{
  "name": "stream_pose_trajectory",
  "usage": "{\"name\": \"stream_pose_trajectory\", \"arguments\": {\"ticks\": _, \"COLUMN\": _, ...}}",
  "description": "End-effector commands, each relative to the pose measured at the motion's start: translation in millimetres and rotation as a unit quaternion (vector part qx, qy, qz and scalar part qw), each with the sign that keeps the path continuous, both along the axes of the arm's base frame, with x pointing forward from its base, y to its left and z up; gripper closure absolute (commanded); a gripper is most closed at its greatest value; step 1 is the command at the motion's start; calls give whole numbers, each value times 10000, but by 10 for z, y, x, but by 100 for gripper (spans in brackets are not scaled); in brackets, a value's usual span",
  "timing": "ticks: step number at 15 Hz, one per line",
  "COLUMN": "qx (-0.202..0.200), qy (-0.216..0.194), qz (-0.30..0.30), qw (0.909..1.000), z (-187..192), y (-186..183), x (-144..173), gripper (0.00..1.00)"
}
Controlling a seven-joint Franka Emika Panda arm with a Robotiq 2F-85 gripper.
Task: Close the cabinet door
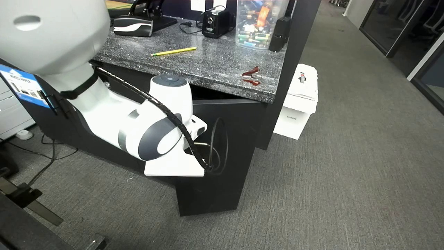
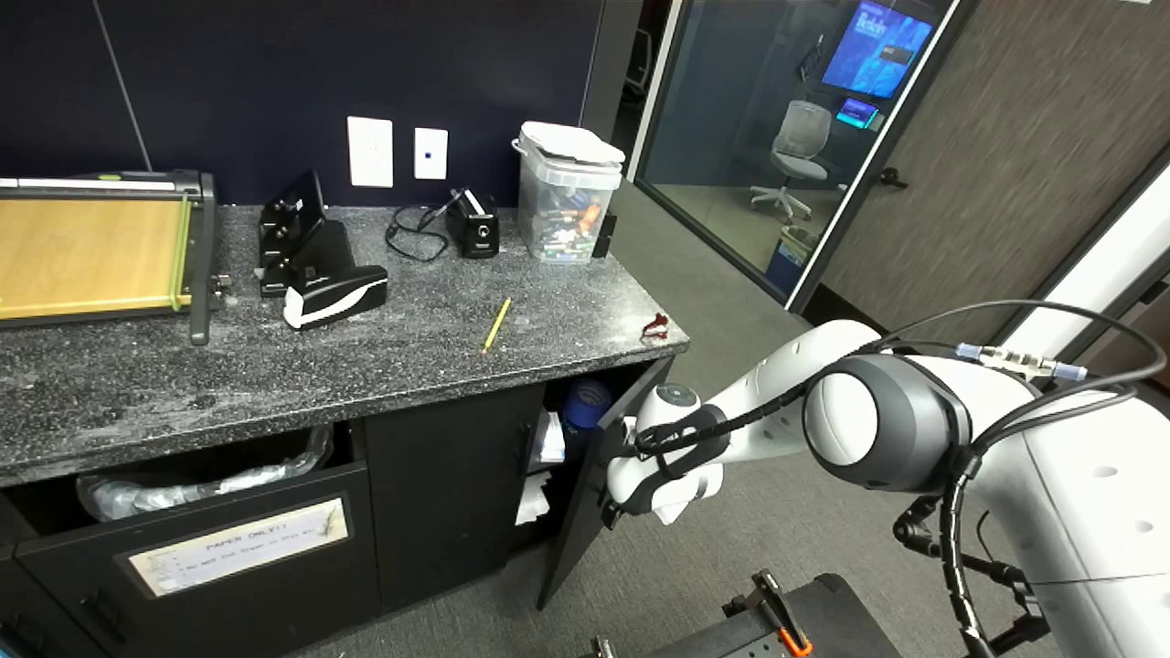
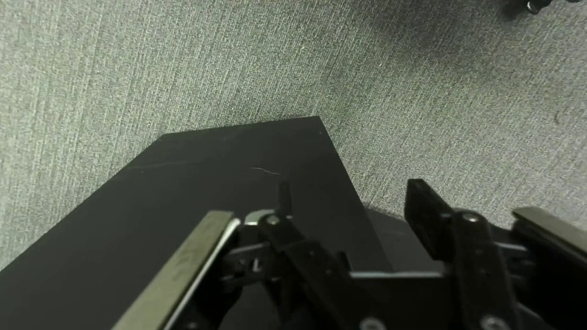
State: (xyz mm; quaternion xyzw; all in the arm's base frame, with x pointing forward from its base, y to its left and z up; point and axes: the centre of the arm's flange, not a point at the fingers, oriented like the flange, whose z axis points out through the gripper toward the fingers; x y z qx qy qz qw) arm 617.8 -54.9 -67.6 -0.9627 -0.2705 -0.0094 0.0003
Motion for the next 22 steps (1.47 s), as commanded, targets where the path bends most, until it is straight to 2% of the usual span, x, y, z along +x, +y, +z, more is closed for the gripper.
{"name": "stream_pose_trajectory", "arguments": {"ticks": 1, "qx": 51, "qy": -328, "qz": 243, "qw": 9992, "z": 93, "y": 88, "x": 154, "gripper": 66}}
{"name": "stream_pose_trajectory", "arguments": {"ticks": 5, "qx": -13, "qy": -689, "qz": 276, "qw": 9972, "z": 225, "y": 153, "x": 637, "gripper": 96}}
{"name": "stream_pose_trajectory", "arguments": {"ticks": 6, "qx": -20, "qy": -801, "qz": 269, "qw": 9964, "z": 282, "y": 175, "x": 770, "gripper": 99}}
{"name": "stream_pose_trajectory", "arguments": {"ticks": 10, "qx": -5, "qy": -1195, "qz": 259, "qw": 9925, "z": 488, "y": 334, "x": 1278, "gripper": 100}}
{"name": "stream_pose_trajectory", "arguments": {"ticks": 14, "qx": 22, "qy": -1144, "qz": 233, "qw": 9932, "z": 422, "y": 364, "x": 1334, "gripper": 100}}
{"name": "stream_pose_trajectory", "arguments": {"ticks": 15, "qx": 24, "qy": -1067, "qz": 181, "qw": 9941, "z": 402, "y": 334, "x": 1305, "gripper": 96}}
{"name": "stream_pose_trajectory", "arguments": {"ticks": 16, "qx": 30, "qy": -1007, "qz": 153, "qw": 9948, "z": 398, "y": 305, "x": 1282, "gripper": 73}}
{"name": "stream_pose_trajectory", "arguments": {"ticks": 18, "qx": 88, "qy": -741, "qz": 61, "qw": 9972, "z": 442, "y": 211, "x": 1179, "gripper": 69}}
{"name": "stream_pose_trajectory", "arguments": {"ticks": 22, "qx": 57, "qy": 362, "qz": -416, "qw": 9985, "z": 744, "y": -160, "x": 865, "gripper": 41}}
